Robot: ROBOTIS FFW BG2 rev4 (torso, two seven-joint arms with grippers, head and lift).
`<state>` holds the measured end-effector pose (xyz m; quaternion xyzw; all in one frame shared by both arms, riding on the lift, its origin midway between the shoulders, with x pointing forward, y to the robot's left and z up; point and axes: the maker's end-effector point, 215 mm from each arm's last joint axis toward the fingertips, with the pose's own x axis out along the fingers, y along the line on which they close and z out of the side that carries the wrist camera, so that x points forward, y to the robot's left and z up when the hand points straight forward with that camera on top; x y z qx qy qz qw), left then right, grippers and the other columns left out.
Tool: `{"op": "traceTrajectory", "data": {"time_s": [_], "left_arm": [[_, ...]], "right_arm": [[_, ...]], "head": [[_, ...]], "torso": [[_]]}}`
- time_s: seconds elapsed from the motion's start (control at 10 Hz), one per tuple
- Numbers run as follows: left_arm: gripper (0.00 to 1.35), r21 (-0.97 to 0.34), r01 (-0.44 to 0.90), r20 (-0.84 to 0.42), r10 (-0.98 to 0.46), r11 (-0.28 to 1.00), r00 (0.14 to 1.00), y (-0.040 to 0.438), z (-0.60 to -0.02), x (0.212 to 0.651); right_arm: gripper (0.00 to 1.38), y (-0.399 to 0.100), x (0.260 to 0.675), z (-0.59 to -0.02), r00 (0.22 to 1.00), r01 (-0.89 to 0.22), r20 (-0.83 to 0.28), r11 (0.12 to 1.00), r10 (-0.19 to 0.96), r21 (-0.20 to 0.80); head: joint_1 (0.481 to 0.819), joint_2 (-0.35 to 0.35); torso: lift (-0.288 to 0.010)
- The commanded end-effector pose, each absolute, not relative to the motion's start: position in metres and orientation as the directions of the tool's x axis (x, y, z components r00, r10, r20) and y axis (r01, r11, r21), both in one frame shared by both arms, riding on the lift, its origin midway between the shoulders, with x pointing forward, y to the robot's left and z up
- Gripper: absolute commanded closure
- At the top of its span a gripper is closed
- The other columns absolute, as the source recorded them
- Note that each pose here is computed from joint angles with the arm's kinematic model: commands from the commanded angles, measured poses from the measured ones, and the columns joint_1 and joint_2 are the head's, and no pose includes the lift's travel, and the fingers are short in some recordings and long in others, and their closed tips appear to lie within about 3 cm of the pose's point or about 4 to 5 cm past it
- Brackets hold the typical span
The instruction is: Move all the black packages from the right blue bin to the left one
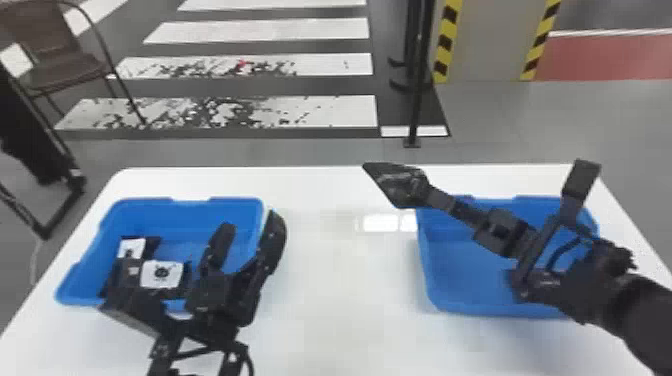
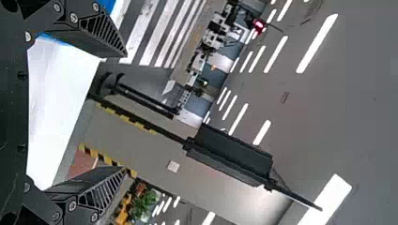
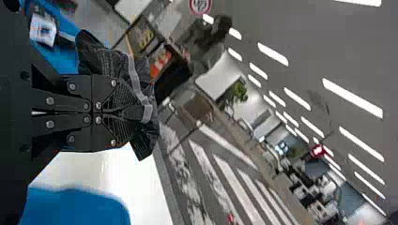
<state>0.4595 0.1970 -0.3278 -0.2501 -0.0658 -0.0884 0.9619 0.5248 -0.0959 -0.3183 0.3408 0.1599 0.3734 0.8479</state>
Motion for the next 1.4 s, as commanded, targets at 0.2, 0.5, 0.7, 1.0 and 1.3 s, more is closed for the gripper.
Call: {"op": "traceTrajectory", "data": {"time_s": [0.2, 0.5, 0.7, 1.0, 1.3], "left_arm": [[0.2, -0.625, 0.357, 0.212, -0.289, 0.694, 0.933, 0.108, -0.305, 0.448], [0.2, -0.648, 0.369, 0.234, -0.286, 0.666, 0.929, 0.106, -0.293, 0.444], [0.2, -0.603, 0.375, 0.237, -0.291, 0.704, 0.927, 0.109, -0.292, 0.445], [1.26, -0.442, 0.343, 0.199, -0.282, 0.829, 0.938, 0.128, -0.286, 0.447], [1.22, -0.402, 0.36, 0.214, -0.296, 0.842, 0.931, 0.122, -0.273, 0.445]], "right_arm": [[1.24, -0.02, 0.497, -0.319, 0.54, -0.556, 0.023, 0.336, 0.841, 0.76], [1.24, 0.007, 0.479, -0.326, 0.487, -0.555, 0.02, 0.291, 0.873, 0.779], [1.24, 0.029, 0.462, -0.325, 0.44, -0.552, 0.035, 0.239, 0.897, 0.799], [1.24, 0.032, 0.457, -0.323, 0.431, -0.543, 0.049, 0.216, 0.901, 0.812], [1.24, 0.029, 0.464, -0.318, 0.447, -0.534, 0.086, 0.188, 0.89, 0.824]], "head": [[0.695, 0.115], [0.695, 0.117], [0.695, 0.142], [0.695, 0.178], [0.695, 0.194]], "torso": [[-0.154], [-0.154], [-0.154], [-0.154], [-0.154]]}}
